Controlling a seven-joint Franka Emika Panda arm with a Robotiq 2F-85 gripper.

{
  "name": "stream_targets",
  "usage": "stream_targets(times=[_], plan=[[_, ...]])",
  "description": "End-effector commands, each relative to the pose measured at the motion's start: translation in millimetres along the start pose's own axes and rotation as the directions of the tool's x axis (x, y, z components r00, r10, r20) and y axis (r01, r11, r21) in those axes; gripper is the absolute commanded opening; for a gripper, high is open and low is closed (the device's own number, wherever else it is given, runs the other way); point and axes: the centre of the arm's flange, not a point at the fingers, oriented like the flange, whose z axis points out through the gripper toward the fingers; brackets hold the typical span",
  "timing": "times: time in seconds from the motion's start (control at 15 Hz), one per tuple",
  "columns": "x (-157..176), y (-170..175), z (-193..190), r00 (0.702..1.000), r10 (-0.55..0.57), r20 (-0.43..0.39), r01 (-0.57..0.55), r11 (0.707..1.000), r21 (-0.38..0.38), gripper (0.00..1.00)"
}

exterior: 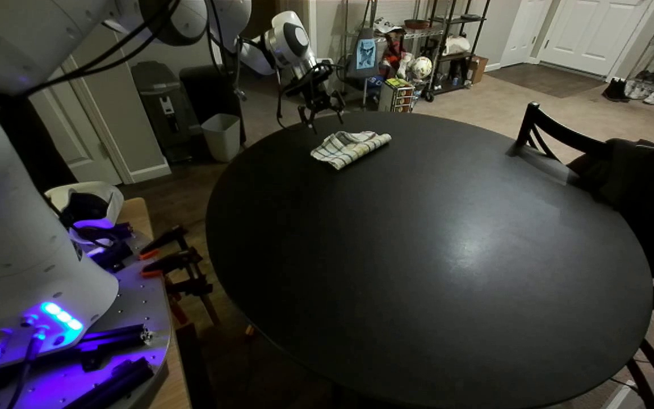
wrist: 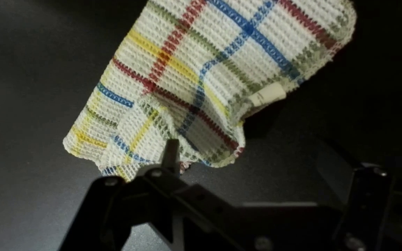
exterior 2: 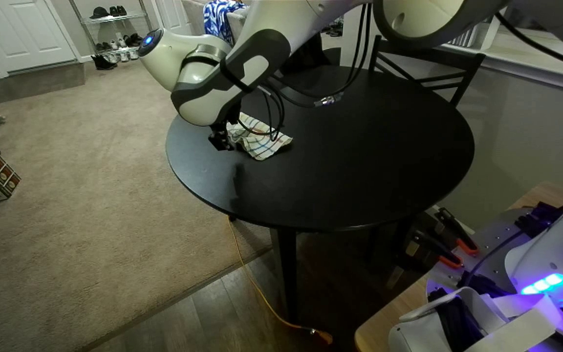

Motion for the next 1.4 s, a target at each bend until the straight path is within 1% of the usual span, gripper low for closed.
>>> stream_targets(times=[0.0, 0.27, 0.53, 0.6, 0.73, 0.8, 0.93, 1.0, 1.13, 1.2, 1.33], plan=[[-2.6, -5.0, 5.9, 1.000, -0.017, 0.000, 0.017, 1.000, 0.011, 1.00], [-1.7, -8.3, -13.1, 1.000, -0.013, -0.002, 0.013, 1.000, -0.010, 1.00], [5.1, -22.4, -44.5, 0.998, -0.037, -0.043, 0.034, 0.998, -0.060, 1.00], [7.4, -23.2, -48.0, 0.998, -0.030, -0.048, 0.026, 0.996, -0.083, 1.00], [6.1, -14.0, -53.9, 0.999, 0.013, -0.051, -0.021, 0.986, -0.162, 1.00], [0.0, -4.2, -57.5, 0.997, 0.060, -0.054, -0.070, 0.975, -0.209, 1.00], [-14.6, 15.7, -58.6, 0.989, 0.137, -0.063, -0.149, 0.952, -0.268, 1.00], [-23.2, 26.0, -58.5, 0.983, 0.172, -0.068, -0.184, 0.941, -0.283, 1.00], [-42.0, 45.1, -39.1, 0.973, 0.223, -0.063, -0.232, 0.939, -0.254, 1.00], [-49.7, 51.6, -29.3, 0.971, 0.235, -0.051, -0.240, 0.944, -0.225, 1.00], [-60.8, 57.4, 3.9, 0.971, 0.235, -0.037, -0.237, 0.959, -0.156, 1.00]])
